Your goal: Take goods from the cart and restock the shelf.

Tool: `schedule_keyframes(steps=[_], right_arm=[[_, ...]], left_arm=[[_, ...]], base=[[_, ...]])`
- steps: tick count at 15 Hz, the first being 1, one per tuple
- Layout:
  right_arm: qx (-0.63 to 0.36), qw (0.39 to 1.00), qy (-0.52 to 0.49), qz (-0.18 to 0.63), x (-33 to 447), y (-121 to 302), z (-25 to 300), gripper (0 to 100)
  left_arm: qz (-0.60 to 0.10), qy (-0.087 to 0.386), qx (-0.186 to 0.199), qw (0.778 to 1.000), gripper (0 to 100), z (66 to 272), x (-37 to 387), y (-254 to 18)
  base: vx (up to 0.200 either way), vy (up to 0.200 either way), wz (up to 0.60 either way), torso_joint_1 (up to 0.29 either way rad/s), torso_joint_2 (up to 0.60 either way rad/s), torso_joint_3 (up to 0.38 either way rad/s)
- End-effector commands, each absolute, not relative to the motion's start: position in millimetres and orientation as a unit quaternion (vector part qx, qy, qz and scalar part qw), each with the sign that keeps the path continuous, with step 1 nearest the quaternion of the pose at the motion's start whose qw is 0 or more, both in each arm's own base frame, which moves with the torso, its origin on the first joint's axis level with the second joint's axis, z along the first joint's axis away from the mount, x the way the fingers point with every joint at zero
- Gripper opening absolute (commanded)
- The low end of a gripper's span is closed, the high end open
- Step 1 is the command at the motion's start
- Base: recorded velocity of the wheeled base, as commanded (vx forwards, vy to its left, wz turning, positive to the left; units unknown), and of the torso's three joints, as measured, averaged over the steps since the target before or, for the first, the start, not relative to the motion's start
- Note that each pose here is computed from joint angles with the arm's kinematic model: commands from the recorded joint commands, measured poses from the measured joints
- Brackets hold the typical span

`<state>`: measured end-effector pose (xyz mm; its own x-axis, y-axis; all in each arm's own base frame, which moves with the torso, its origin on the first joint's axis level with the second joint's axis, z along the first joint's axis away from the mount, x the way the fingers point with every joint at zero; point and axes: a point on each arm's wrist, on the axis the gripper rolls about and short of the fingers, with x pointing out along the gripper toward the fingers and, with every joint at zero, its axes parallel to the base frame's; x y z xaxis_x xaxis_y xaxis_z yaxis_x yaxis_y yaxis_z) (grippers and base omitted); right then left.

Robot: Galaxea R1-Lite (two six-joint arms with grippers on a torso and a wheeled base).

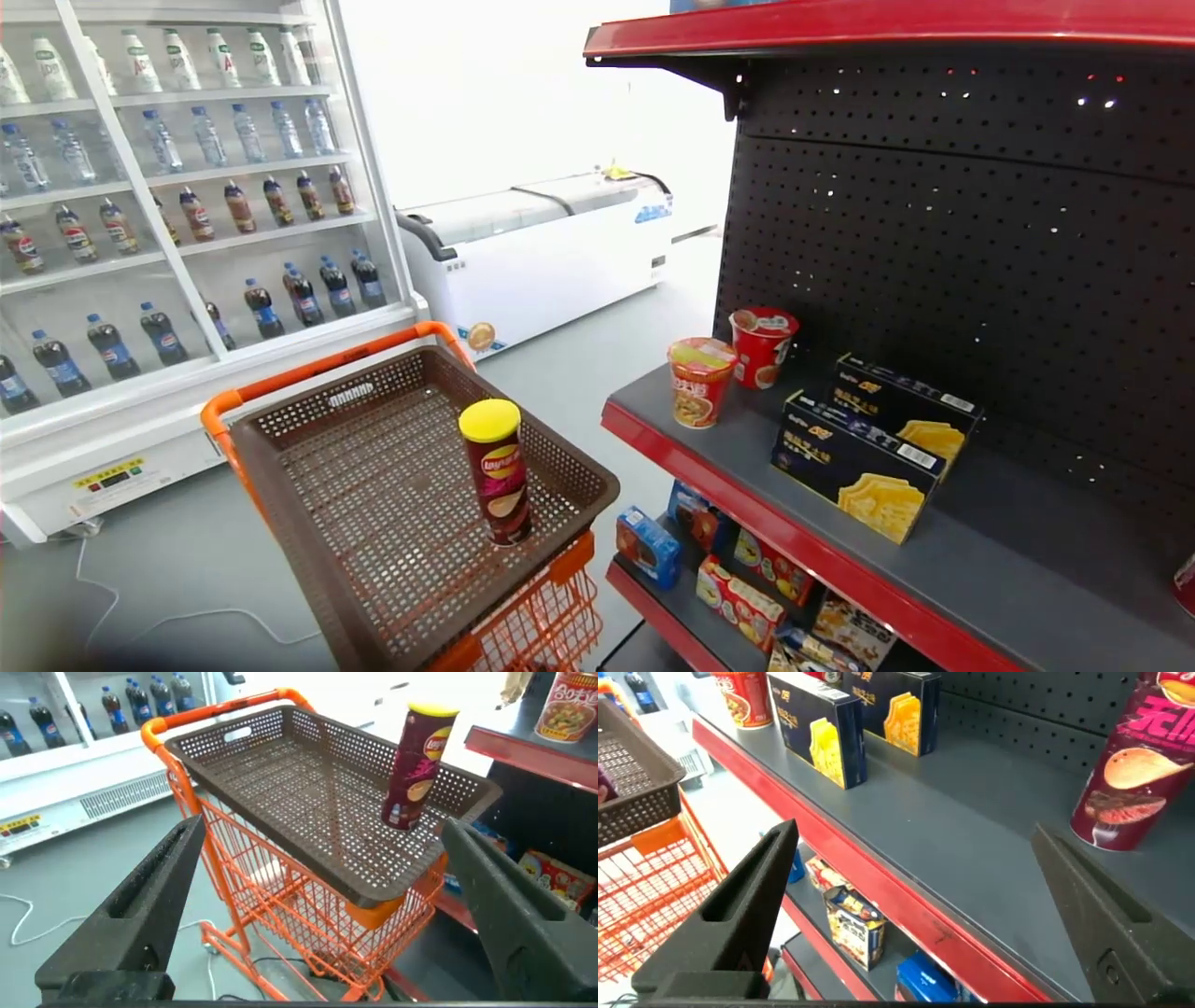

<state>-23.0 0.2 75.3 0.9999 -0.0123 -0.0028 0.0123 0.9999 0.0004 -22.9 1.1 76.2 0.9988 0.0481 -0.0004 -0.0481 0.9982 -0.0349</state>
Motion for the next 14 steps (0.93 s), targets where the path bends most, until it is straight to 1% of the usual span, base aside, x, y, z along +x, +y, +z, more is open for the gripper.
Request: schedule_keyframes(steps=[1,4,5,6,7,8,9,10,11,13,14], right_arm=[[0.0,1.0,0.002,-0.005,-23,0,75,100],[0.001,1.0,0.002,-0.006,-23,0,75,100],[0.0,1.0,0.002,-0.006,-23,0,75,100],[0.0,1.0,0.002,-0.006,-23,0,75,100],[0.0,1.0,0.002,-0.007,-23,0,75,100],[0.001,1.0,0.002,-0.006,-23,0,75,100],[0.0,1.0,0.002,-0.006,-23,0,75,100],[0.0,1.0,0.002,-0.007,-23,0,75,100],[0.0,1.0,0.002,-0.005,-23,0,75,100],[0.0,1.0,0.002,-0.006,-23,0,75,100],[0.0,1.0,0.003,-0.006,-23,0,75,100]], left_arm=[[0.022,0.001,-0.014,1.0,100,76,-23,1],[0.029,0.008,0.004,1.0,100,77,-23,1],[0.029,-0.01,0.023,0.999,100,101,-27,1],[0.035,0.065,0.028,0.997,100,160,-9,1],[0.033,0.113,-0.007,0.993,100,181,13,1],[0.018,0.108,-0.012,0.994,100,197,20,1],[0.004,0.132,0.01,0.991,100,201,32,0],[0.009,0.175,0.029,0.984,100,206,56,0],[0.03,0.209,0.026,0.977,100,204,77,3],[0.008,0.221,0.024,0.975,100,203,101,0],[-0.037,0.213,0.015,0.976,100,204,130,-2]], base=[[0.0,0.0,0.0,0.0,0.0,0.0],[0.0,0.0,0.0,0.0,0.0,0.0],[0.0,0.0,0.0,0.0,0.0,0.0],[0.0,0.0,0.0,0.0,0.0,0.0],[0.0,0.0,0.0,0.0,0.0,0.0],[0.0,0.0,0.0,0.0,0.0,0.0],[0.0,0.0,0.0,0.0,0.0,0.0],[0.0,0.0,0.0,0.0,0.0,0.0],[0.0,0.0,0.0,0.0,0.0,0.0],[0.0,0.0,0.0,0.0,0.0,0.0],[0.0,0.0,0.0,0.0,0.0,0.0]])
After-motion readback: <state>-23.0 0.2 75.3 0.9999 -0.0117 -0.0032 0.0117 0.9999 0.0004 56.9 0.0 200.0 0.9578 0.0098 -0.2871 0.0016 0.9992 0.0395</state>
